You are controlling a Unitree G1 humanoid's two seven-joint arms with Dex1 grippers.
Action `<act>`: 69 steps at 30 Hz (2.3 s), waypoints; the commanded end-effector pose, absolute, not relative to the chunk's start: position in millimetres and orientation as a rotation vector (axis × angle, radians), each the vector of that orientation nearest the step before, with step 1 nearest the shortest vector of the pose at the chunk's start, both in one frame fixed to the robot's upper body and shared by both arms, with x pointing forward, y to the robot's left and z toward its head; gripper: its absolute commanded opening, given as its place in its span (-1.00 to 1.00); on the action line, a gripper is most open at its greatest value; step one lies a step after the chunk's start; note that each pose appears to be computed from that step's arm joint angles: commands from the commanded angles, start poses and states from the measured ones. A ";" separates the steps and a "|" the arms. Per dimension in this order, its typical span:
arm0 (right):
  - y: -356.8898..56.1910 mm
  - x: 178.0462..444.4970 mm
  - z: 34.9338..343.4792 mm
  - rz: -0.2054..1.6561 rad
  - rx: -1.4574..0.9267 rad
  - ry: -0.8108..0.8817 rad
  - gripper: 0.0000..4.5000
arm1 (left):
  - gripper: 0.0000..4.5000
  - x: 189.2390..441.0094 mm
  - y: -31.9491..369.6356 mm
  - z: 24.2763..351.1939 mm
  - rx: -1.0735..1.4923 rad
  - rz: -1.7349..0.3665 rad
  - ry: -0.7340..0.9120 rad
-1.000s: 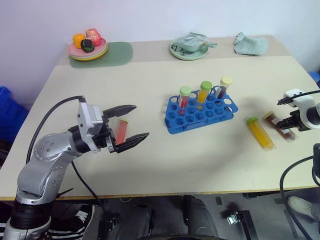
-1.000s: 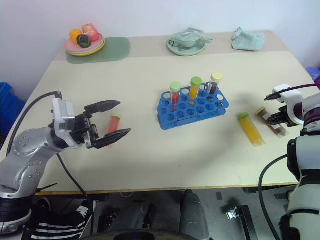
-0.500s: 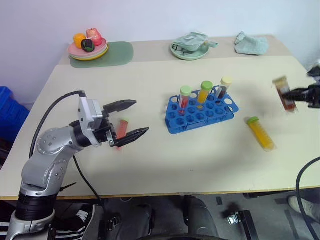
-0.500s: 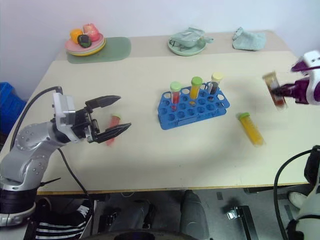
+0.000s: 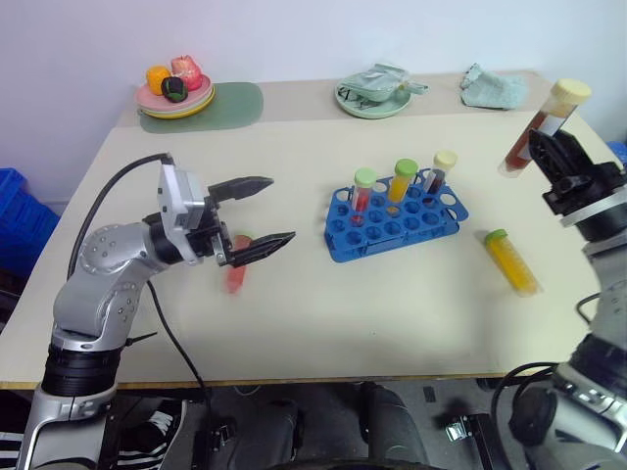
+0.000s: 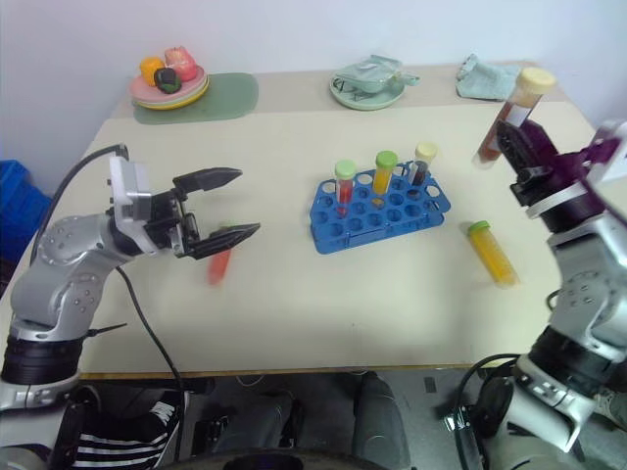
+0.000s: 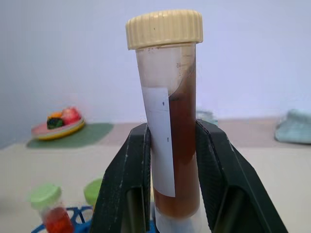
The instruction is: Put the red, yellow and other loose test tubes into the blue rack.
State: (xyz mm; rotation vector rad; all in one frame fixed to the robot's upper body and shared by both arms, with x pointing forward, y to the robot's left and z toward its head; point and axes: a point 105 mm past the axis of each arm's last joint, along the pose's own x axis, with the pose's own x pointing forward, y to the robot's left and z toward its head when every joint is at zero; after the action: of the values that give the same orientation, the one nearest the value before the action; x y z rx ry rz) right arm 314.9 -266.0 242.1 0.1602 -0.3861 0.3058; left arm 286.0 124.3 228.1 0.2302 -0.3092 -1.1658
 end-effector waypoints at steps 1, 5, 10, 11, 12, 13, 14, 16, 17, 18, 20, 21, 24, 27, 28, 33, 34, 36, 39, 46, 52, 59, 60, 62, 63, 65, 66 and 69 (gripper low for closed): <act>-254.6 313.2 251.4 0.285 0.114 -0.469 -0.64 | 1.00 286.2 126.7 235.1 0.251 -1.154 -0.321; -231.0 322.0 226.8 0.298 -0.024 -0.446 -0.64 | 1.00 287.1 126.2 236.5 0.237 -1.141 -0.319; -225.5 333.5 200.8 0.283 -0.088 -0.413 -0.64 | 1.00 286.0 127.5 235.7 0.242 -1.131 -0.317; -228.1 336.1 195.7 0.270 -0.090 -0.409 -0.64 | 1.00 285.9 128.3 235.6 0.238 -1.127 -0.317; -230.6 338.5 192.1 0.259 -0.074 -0.408 -0.64 | 1.00 285.7 128.6 235.3 0.237 -1.124 -0.317; -230.5 340.1 189.2 0.262 -0.062 -0.406 -0.64 | 1.00 285.2 128.8 234.7 0.239 -1.124 -0.315; -227.7 341.7 186.2 0.269 -0.086 -0.407 -0.64 | 1.00 284.7 129.2 234.2 0.236 -1.121 -0.315; -225.7 345.2 179.3 0.275 -0.084 -0.397 -0.64 | 1.00 283.2 129.7 233.5 0.239 -1.121 -0.314; -225.9 346.2 176.5 0.272 -0.112 -0.396 -0.64 | 1.00 282.6 130.4 233.4 0.238 -1.118 -0.314; -226.9 347.0 174.5 0.268 -0.124 -0.395 -0.64 | 1.00 282.0 130.9 233.3 0.239 -1.117 -0.313; -230.6 348.7 171.7 0.256 -0.130 -0.391 -0.64 | 1.00 281.0 132.1 233.0 0.240 -1.113 -0.313; -231.9 349.3 171.3 0.252 -0.133 -0.392 -0.64 | 1.00 280.6 132.6 232.8 0.239 -1.112 -0.312; -230.7 351.1 169.7 0.254 -0.131 -0.394 -0.64 | 1.00 279.7 134.2 231.8 0.240 -1.109 -0.309; -224.8 352.2 167.9 0.272 -0.127 -0.395 -0.64 | 1.00 279.5 135.3 231.2 0.241 -1.108 -0.307; -223.1 352.6 168.2 0.272 -0.115 -0.397 -0.64 | 1.00 279.6 135.7 230.9 0.242 -1.108 -0.307; -213.2 351.7 169.6 0.296 -0.112 -0.403 -0.64 | 1.00 279.9 137.3 230.2 0.243 -1.107 -0.306; -212.7 351.6 169.6 0.297 -0.109 -0.403 -0.64 | 1.00 279.9 137.5 230.0 0.244 -1.107 -0.306; -213.1 351.7 166.7 0.291 -0.105 -0.394 -0.64 | 1.00 279.8 138.1 229.1 0.243 -1.108 -0.305; -217.6 352.9 161.6 0.269 -0.063 -0.366 -0.64 | 1.00 279.4 138.5 228.4 0.243 -1.108 -0.303; -231.3 355.5 155.1 0.241 0.109 -0.291 -0.64 | 1.00 278.2 139.2 227.7 0.239 -1.109 -0.300; -230.2 351.7 171.0 0.272 0.115 -0.330 0.61 | 1.00 278.1 139.5 226.3 0.239 -1.111 -0.299; -241.1 339.8 195.8 0.341 -0.068 -0.277 0.98 | 1.00 277.3 137.9 221.6 0.239 -1.121 -0.296; -244.6 337.2 199.2 0.348 -0.104 -0.257 0.98 | 1.00 277.1 138.0 221.0 0.238 -1.122 -0.296; -252.2 327.6 203.3 0.408 -0.127 -0.168 0.98 | 1.00 277.0 138.0 219.7 0.238 -1.123 -0.295; -259.3 322.1 205.8 0.421 -0.188 -0.114 0.98 | 1.00 277.1 138.3 218.9 0.237 -1.122 -0.296; -274.8 313.6 207.2 0.425 -0.254 0.002 0.98 | 1.00 276.8 138.8 217.1 0.237 -1.123 -0.295; -282.4 309.3 205.9 0.431 -0.307 0.076 0.98 | 1.00 277.2 139.0 216.9 0.231 -1.121 -0.296; -311.5 294.4 198.4 0.417 -0.438 0.386 0.98 | 1.00 278.3 136.9 215.3 0.225 -1.132 -0.301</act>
State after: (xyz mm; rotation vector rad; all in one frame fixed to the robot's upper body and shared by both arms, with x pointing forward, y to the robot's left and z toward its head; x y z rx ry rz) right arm 300.1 -306.7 192.4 -0.3867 0.3085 0.4087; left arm 280.5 138.5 208.6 0.2008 -0.2626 -1.1218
